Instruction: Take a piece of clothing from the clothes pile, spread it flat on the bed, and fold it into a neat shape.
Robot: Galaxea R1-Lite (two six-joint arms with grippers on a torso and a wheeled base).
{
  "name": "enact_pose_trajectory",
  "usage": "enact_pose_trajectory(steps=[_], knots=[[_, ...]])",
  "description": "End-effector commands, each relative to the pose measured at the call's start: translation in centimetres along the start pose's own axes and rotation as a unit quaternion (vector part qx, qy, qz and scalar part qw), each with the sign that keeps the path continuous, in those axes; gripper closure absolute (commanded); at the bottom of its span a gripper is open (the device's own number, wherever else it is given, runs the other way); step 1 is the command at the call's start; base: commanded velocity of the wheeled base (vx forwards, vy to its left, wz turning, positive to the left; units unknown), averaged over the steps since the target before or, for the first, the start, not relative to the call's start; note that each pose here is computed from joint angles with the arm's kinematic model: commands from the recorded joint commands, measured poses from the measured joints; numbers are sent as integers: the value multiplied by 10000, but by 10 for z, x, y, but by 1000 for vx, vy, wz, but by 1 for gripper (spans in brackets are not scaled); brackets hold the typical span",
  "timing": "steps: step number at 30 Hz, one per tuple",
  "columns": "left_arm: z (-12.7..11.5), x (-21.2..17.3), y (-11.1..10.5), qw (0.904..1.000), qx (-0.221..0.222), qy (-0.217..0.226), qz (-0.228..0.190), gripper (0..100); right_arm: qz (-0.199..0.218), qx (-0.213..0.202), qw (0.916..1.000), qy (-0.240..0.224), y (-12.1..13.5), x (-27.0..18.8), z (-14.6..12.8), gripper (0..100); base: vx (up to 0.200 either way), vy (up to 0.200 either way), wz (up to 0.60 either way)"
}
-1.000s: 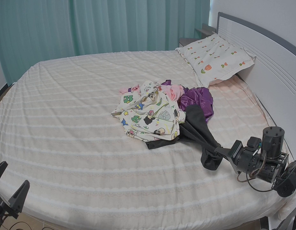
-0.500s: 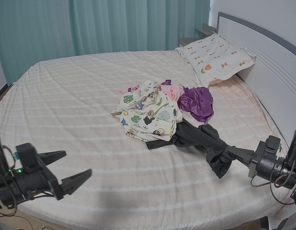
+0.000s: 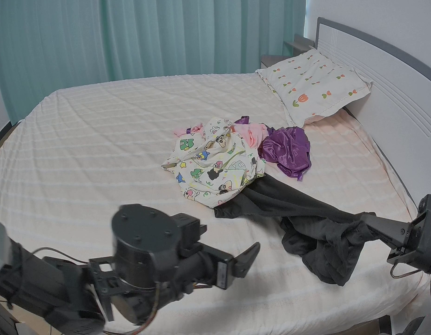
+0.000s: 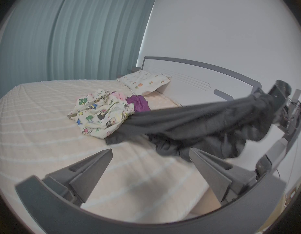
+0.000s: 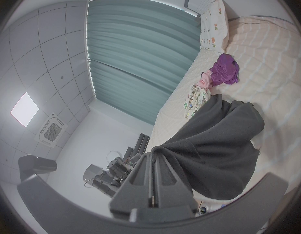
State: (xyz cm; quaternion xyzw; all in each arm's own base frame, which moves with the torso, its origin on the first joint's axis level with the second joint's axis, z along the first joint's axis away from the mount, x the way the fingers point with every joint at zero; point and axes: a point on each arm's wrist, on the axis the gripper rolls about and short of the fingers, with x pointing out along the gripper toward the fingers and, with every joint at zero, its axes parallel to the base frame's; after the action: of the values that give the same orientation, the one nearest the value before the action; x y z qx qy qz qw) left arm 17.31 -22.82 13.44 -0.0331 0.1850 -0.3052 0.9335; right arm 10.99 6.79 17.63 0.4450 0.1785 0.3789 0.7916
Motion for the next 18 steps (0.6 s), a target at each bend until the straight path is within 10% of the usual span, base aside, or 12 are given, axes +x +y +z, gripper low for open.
enact_pose_trajectory(steps=[1,18], knots=[[-22,48,-29,9999,83,5,122,0,201,-74,9997,125,10,-10,0,100,0,0,0],[-15,97,0,9959,111,-272,852,0,339,-114,9992,184,19,-3,7,100,0,0,0]])
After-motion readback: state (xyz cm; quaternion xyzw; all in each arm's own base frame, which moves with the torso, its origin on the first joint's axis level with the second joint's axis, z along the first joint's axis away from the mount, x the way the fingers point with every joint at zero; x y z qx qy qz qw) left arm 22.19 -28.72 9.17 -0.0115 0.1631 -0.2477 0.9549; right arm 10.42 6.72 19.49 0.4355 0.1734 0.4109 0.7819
